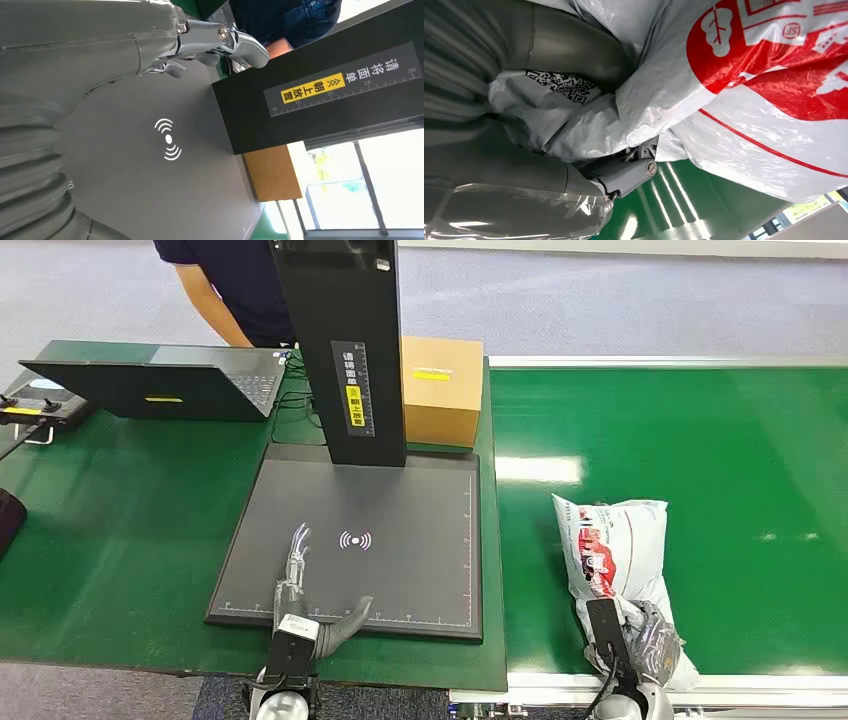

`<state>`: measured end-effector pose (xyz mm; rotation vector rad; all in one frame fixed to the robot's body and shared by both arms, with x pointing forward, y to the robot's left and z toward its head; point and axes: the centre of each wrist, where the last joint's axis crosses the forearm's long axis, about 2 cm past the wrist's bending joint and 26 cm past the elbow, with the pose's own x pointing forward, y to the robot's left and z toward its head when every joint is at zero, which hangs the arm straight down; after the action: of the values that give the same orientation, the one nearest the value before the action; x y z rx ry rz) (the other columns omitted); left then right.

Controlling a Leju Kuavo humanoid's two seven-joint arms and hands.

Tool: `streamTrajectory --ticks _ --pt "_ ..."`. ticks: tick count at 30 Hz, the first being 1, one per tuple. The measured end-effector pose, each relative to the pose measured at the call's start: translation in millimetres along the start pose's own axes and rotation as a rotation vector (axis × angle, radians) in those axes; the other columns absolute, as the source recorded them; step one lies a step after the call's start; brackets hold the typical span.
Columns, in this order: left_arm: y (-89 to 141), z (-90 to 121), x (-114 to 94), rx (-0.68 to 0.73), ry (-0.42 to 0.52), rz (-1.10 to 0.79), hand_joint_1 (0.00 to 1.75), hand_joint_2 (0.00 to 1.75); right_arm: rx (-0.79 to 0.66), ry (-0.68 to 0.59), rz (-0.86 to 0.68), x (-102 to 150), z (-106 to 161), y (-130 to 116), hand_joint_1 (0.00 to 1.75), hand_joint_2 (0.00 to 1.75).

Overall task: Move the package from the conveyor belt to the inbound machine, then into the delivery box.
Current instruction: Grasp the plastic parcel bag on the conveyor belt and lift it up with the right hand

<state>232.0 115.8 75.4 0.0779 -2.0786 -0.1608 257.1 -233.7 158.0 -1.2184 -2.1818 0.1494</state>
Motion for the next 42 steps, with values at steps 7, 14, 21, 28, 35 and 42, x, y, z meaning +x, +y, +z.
streamTrajectory --ticks 7,14,21,28,35,42 --pt "0.0 -0.2 0.0 0.0 0.0 0.0 0.0 1.75 0.002 0.002 -0.014 1.5 0.0 2.5 1.71 1.75" --pt "0.0 -0.4 0.1 0.0 -0.001 0.001 0.0 1.75 0.008 0.007 -0.036 4.1 0.8 6.5 1.75 1.75" --pt "-0.2 -0.6 0.1 0.0 -0.001 0.001 0.0 1.75 0.013 0.011 -0.052 6.0 1.2 9.6 1.75 1.75" --pt "-0.3 -1.0 0.2 0.0 -0.002 0.002 0.0 1.75 0.02 0.018 -0.071 8.3 1.7 13.1 1.75 1.75" --pt "-0.5 -1.3 0.4 0.0 -0.003 0.003 0.0 1.75 0.026 0.021 -0.087 10.4 2.1 16.1 1.74 1.75" --pt "-0.7 -1.7 0.5 0.0 -0.003 0.004 0.0 1.75 0.033 0.024 -0.102 12.6 2.5 19.1 1.71 1.75"
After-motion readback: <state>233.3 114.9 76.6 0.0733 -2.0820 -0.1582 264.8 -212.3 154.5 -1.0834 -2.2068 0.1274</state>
